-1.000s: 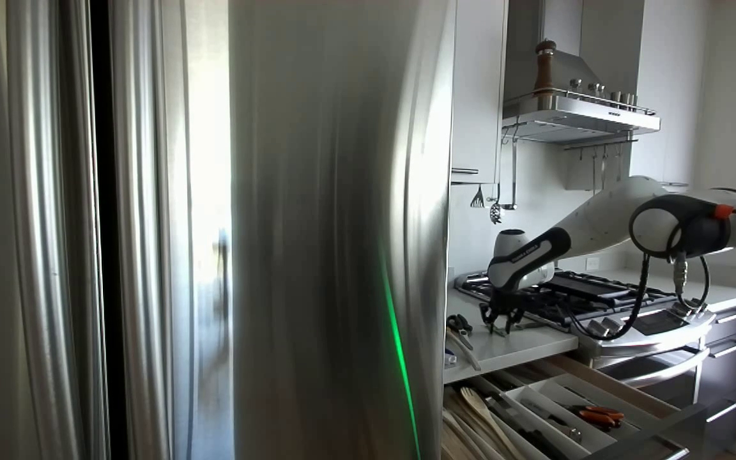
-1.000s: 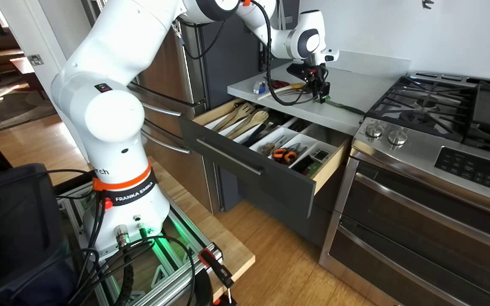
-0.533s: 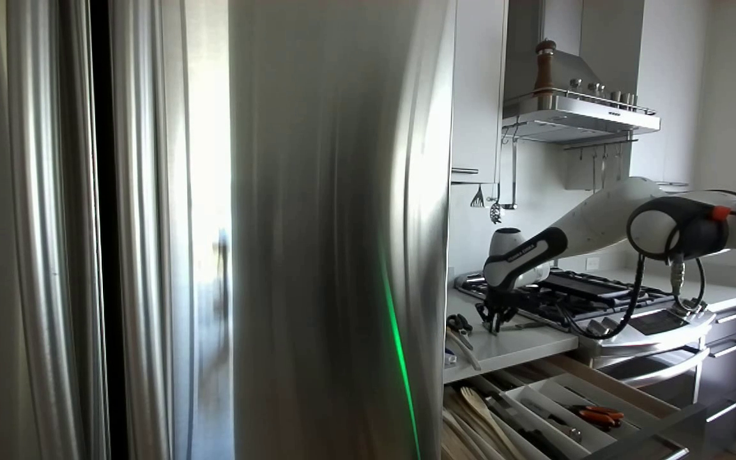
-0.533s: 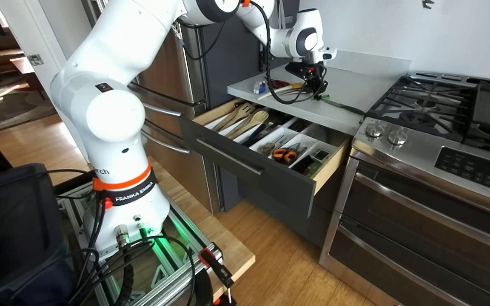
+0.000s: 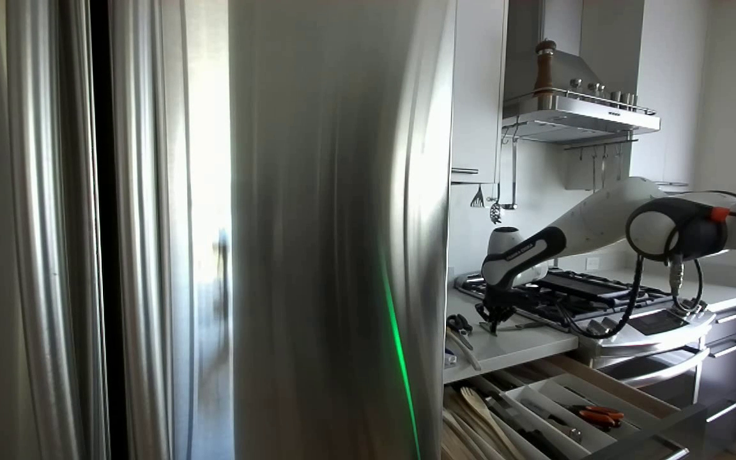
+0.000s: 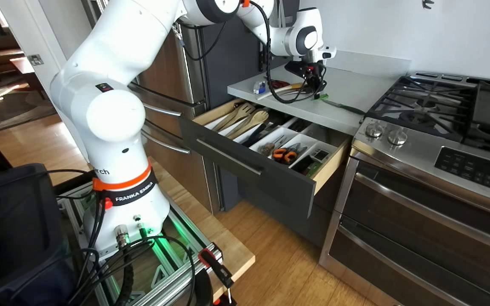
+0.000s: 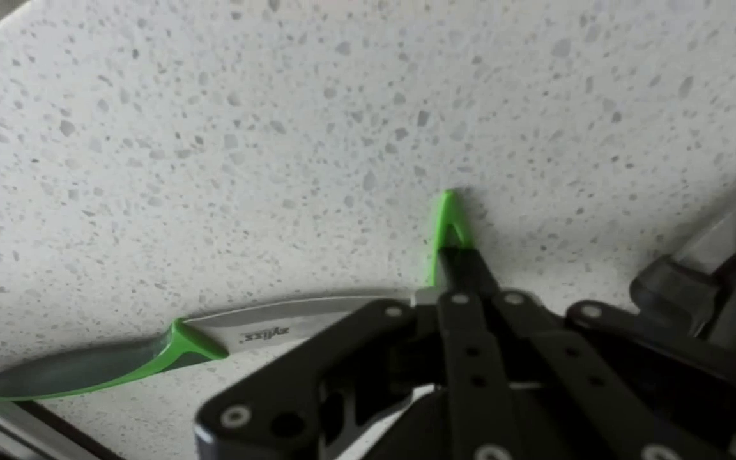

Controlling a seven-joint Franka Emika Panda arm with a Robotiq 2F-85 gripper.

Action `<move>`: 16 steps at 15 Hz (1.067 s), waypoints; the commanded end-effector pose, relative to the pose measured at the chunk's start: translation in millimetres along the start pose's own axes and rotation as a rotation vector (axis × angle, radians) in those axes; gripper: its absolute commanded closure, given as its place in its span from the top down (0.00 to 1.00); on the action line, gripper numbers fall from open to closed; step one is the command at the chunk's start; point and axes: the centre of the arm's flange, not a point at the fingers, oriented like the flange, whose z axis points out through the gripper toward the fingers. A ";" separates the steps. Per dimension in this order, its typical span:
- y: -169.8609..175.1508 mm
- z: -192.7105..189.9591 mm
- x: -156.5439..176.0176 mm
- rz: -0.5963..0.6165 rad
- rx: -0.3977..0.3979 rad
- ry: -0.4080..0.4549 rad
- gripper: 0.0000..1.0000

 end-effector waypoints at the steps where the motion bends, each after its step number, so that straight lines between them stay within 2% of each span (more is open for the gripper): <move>1: -8.7 10.4 -3.7 0.013 -0.019 -0.062 0.00; 5: -14.6 6.5 -11.3 0.016 -0.043 -0.174 0.00; 9: -26.7 -2.0 -22.9 0.023 -0.011 -0.305 0.00; 11: -32.8 -5.7 -25.3 0.068 -0.004 -0.348 0.00; 14: -34.9 -5.9 -21.4 0.216 -0.009 -0.408 0.00; 16: -33.2 -4.9 -17.1 0.318 -0.016 -0.415 0.00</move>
